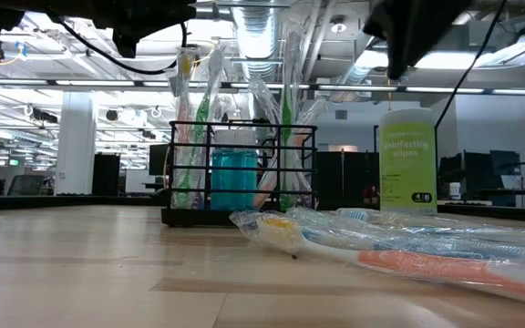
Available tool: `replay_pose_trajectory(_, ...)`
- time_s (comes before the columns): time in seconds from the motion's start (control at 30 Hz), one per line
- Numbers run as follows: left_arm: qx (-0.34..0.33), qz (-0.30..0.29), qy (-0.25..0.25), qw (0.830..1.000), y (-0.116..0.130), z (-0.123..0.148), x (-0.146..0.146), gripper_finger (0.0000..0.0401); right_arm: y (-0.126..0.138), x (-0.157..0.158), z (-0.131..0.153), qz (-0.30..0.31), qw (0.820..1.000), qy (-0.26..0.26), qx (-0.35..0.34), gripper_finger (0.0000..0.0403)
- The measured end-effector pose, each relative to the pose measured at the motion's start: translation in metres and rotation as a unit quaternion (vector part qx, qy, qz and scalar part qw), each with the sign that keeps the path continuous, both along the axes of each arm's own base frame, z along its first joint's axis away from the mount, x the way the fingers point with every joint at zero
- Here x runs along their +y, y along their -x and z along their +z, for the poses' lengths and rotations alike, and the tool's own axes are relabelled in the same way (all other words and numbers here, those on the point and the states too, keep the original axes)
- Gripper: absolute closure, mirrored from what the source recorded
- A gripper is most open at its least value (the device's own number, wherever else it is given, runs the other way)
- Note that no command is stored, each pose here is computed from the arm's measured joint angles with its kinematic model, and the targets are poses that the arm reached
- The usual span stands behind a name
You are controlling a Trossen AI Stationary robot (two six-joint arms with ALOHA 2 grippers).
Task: Pick & Place toothbrushing station
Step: Put the blue toothbrush into the mesh
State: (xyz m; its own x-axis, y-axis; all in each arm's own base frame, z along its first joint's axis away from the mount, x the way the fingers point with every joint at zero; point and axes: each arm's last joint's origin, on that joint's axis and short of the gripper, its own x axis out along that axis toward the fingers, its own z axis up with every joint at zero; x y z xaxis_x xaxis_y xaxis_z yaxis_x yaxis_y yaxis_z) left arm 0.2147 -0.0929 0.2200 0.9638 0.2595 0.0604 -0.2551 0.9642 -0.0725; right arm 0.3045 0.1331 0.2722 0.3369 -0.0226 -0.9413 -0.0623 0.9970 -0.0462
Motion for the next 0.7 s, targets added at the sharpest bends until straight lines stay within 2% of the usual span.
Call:
replay_pose_trajectory(0.13,0.000,0.000,0.000,1.000,0.000,0.000,0.000,0.0293,0.004,-0.004,-0.021,-0.046,0.999,0.019,0.007,0.0287)
replay_pose_trajectory(0.47,0.000,0.000,0.000,1.000,0.000,0.000,0.000,0.0293,0.013,-0.013,-0.071,-0.145,0.989,-0.005,0.012,0.0294)
replay_pose_trajectory(0.7,0.000,0.000,0.000,1.000,0.000,0.000,0.000,0.0293,0.016,-0.014,-0.094,-0.173,0.984,-0.035,-0.013,0.0294)
